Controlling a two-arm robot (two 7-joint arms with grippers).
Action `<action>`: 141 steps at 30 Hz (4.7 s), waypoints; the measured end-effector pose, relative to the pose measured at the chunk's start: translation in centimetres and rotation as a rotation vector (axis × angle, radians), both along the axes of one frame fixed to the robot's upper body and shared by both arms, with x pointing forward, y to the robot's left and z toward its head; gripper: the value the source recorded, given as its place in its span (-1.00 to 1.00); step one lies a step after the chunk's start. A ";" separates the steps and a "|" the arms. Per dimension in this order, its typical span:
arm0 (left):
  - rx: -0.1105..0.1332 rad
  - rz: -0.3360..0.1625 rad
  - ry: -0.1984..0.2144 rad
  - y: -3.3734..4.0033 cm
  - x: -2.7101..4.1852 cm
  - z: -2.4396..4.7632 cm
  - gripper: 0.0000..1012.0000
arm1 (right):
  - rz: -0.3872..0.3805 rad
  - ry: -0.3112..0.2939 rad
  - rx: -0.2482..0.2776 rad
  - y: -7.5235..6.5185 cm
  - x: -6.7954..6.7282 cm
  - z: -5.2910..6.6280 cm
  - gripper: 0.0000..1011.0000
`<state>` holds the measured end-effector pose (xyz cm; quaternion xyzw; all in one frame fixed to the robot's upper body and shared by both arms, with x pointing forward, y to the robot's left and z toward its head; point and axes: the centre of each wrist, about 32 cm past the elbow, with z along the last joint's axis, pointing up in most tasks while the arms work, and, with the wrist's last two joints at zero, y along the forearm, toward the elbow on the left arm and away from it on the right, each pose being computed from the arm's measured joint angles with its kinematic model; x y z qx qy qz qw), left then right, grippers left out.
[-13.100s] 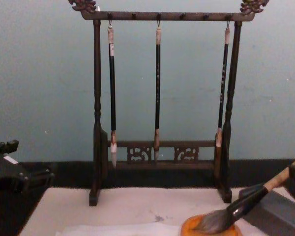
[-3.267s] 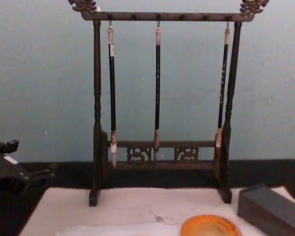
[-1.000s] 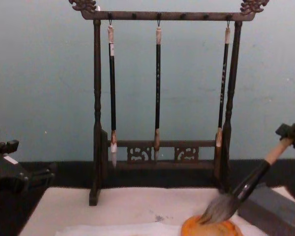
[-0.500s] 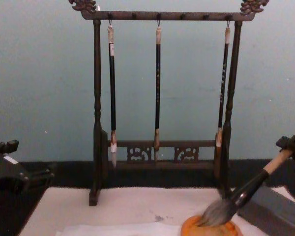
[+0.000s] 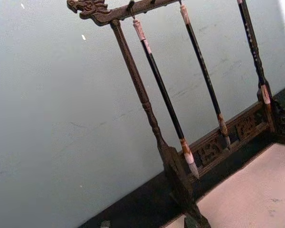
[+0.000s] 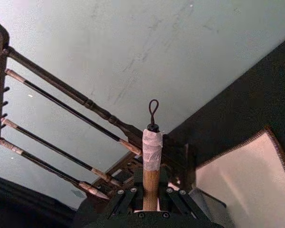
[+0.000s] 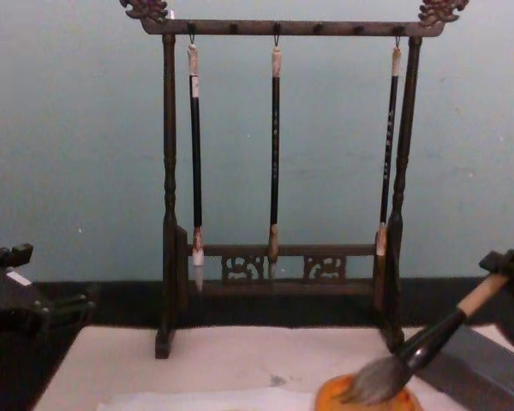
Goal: Pick up the brush from the inkstone, write on the paper, then place the brush back to its original position.
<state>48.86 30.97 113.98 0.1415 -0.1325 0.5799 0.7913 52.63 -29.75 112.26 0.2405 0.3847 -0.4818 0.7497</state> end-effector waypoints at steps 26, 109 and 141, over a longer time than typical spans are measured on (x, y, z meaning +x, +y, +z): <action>0.000 0.000 0.000 0.00 0.00 0.00 1.00 | -0.020 0.020 0.022 0.3 -0.2 -0.7 -0.65; 0.000 0.000 0.000 0.00 0.00 0.00 1.00 | -0.074 0.016 -0.053 -0.2 -4.6 -0.2 0.98; 0.000 0.000 0.000 0.00 0.00 0.00 1.00 | -0.191 -0.341 -1.089 4.3 -6.5 -0.1 0.98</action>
